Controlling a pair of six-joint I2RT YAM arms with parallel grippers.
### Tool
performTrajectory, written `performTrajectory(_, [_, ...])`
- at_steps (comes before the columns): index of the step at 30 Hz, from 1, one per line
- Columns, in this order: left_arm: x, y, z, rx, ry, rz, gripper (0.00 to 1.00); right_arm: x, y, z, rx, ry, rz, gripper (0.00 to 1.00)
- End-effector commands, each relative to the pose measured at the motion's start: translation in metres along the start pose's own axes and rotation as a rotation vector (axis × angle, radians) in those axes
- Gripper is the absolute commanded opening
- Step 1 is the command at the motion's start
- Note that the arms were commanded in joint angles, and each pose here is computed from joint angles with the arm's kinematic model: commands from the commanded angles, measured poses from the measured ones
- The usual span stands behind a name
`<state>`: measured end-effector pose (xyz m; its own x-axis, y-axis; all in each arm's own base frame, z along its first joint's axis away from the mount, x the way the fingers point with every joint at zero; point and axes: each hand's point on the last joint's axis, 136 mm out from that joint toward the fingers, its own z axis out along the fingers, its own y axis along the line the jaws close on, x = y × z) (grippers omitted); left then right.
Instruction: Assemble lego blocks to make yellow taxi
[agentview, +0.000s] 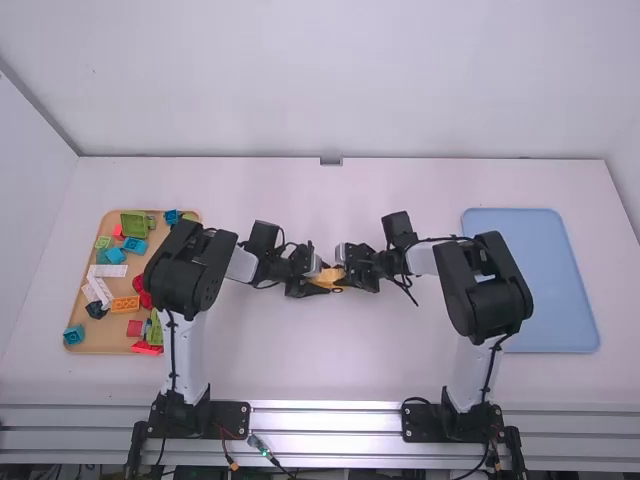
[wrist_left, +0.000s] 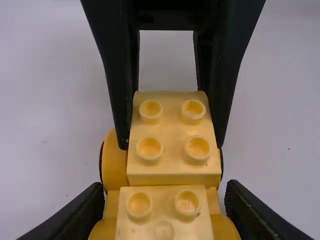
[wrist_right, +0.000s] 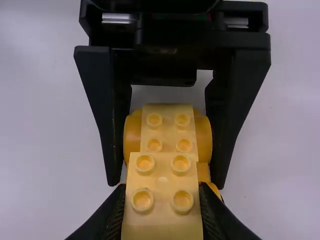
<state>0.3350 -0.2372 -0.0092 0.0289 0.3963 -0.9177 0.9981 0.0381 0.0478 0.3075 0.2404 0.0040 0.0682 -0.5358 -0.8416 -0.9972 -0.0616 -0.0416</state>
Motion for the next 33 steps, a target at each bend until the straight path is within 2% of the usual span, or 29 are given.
performTrajectory(1, [0.005, -0.005, 0.003, 0.02, -0.002, -0.026, 0.46, -0.006, -0.004, 0.0, 0.011, 0.012, -0.026, 0.0])
performTrajectory(9, [0.006, -0.008, 0.003, 0.027, 0.004, -0.044, 0.44, -0.006, -0.008, 0.0, 0.025, 0.013, -0.027, 0.0])
performTrajectory(14, [0.007, -0.008, 0.003, 0.027, 0.004, -0.044, 0.44, 0.006, -0.009, 0.007, 0.024, 0.021, 0.007, 0.0])
performTrajectory(20, [0.007, -0.007, 0.003, 0.024, 0.006, -0.041, 0.44, 0.001, 0.001, 0.008, -0.019, -0.025, -0.005, 0.0])
performTrajectory(33, [0.012, 0.0, 0.003, -0.01, 0.044, -0.028, 0.43, -0.001, 0.003, 0.008, -0.032, -0.039, 0.014, 0.0])
